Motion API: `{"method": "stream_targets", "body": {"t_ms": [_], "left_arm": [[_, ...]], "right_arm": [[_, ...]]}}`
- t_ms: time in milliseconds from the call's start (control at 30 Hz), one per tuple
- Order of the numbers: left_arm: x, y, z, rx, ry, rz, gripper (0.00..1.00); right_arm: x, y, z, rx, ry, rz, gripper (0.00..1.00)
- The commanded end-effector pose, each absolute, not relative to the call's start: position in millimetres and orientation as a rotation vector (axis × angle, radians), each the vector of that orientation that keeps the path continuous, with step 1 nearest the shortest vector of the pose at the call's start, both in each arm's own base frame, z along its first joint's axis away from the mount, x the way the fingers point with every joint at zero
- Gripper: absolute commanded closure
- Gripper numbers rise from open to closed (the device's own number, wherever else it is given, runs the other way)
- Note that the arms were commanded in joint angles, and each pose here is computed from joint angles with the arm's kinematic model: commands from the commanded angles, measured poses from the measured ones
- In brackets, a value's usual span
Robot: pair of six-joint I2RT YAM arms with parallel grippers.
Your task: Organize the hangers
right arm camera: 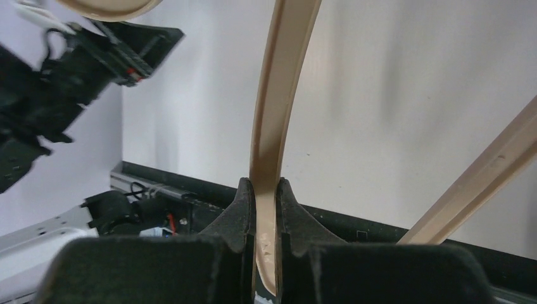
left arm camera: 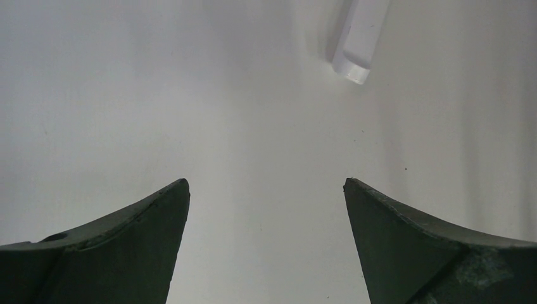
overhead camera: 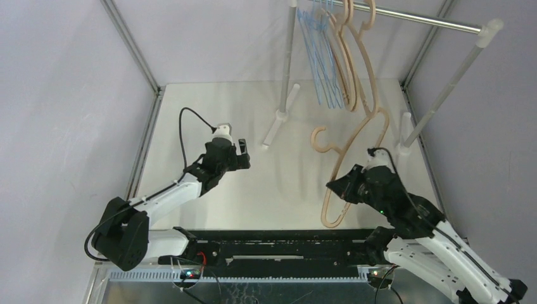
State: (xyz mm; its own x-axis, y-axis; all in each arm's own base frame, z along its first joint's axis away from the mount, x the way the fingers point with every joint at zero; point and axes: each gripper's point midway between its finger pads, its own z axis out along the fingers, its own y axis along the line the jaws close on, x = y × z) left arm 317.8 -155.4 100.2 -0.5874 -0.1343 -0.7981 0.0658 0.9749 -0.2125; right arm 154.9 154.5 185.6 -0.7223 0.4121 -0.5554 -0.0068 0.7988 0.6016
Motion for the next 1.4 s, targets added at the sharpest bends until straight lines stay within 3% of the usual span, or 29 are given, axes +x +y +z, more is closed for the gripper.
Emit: {"method": "stream_targets", "body": {"t_ms": [0,200,800,1367], "left_arm": [[331,-158,122,-0.066,2.125,-0.248,0.04],[333,-162,123,-0.055,2.129,-0.236,0.04],[333,-163,116,-0.047,2.143,-0.223,0.04],[331,-160,115,-0.048,2.14,-0.217,0.04]], "right_arm": [[144,140,229,0.189,2.22,0.774,1.0],[138,126,275,0.167,2.149,0.798,1.0],[127,112,340,0.149,2.034,0.829,1.0],[183,136,405,0.142,1.893,0.976,1.0]]}}
